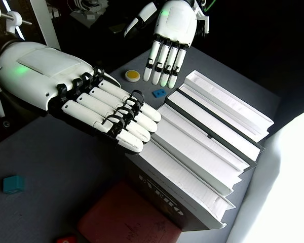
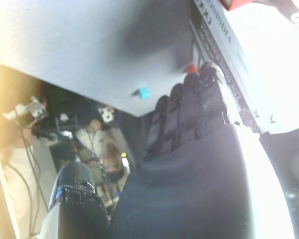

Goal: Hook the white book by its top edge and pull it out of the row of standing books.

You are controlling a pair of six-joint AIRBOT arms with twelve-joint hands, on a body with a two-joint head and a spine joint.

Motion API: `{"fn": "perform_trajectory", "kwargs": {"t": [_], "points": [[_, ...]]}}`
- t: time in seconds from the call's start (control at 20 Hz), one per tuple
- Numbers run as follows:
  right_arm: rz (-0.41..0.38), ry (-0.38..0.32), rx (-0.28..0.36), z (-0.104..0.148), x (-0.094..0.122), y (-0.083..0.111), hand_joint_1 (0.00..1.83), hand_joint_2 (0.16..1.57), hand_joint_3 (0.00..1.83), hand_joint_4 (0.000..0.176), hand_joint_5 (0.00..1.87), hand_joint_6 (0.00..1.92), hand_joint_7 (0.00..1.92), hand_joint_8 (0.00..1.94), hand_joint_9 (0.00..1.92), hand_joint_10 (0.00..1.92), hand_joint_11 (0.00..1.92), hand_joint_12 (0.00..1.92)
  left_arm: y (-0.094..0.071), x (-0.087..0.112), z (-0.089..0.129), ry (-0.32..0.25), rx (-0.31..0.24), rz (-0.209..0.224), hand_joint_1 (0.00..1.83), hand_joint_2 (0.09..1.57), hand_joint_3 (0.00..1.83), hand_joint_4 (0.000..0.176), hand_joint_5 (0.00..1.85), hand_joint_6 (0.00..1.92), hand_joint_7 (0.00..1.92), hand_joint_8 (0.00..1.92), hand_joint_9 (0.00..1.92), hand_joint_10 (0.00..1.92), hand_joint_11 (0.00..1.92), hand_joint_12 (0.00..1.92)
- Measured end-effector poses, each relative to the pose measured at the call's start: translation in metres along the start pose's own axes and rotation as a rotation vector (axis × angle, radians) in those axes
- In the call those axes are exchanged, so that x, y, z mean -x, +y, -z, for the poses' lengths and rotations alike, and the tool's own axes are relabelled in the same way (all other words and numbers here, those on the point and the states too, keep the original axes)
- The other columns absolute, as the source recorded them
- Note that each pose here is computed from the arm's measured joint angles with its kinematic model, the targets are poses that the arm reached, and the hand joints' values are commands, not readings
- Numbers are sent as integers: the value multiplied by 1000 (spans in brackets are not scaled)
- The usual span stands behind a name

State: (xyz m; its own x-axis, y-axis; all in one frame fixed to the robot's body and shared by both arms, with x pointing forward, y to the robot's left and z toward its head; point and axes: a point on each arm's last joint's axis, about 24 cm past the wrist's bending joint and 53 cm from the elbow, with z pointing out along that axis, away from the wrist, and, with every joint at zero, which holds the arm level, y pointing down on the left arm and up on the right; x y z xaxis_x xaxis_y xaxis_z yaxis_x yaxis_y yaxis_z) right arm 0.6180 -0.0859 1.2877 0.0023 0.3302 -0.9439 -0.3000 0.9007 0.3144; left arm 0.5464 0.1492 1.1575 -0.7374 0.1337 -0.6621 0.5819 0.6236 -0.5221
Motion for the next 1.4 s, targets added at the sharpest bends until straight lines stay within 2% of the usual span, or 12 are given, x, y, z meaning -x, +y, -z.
{"fn": "perform_trajectory", "kwargs": {"t": [0.15,0.35,0.5,1.4], "points": [[26,16,-11,8,-5,0,0,1033,1,0,0,0,0,0,0,0,0,0,0,0,0,0,1,0,0,1055,19,0,0,0,0,0,0,0,0,0],[48,33,7,25,-7,12,0,1058,11,0,0,0,0,0,0,0,0,0,0,0,0,1,0,0,0,1055,17,0,0,0,0,0,0,0,0,0],[64,35,-5,31,-6,10,0,1074,16,0,0,0,0,0,0,0,0,0,1,0,0,1,1,1,0,1056,16,0,0,0,0,0,0,0,0,0],[100,131,34,85,-29,32,0,1062,0,0,0,0,0,0,0,0,0,0,4,1,3,0,5,4,0,1069,13,0,0,0,0,0,0,0,0,0]]}}
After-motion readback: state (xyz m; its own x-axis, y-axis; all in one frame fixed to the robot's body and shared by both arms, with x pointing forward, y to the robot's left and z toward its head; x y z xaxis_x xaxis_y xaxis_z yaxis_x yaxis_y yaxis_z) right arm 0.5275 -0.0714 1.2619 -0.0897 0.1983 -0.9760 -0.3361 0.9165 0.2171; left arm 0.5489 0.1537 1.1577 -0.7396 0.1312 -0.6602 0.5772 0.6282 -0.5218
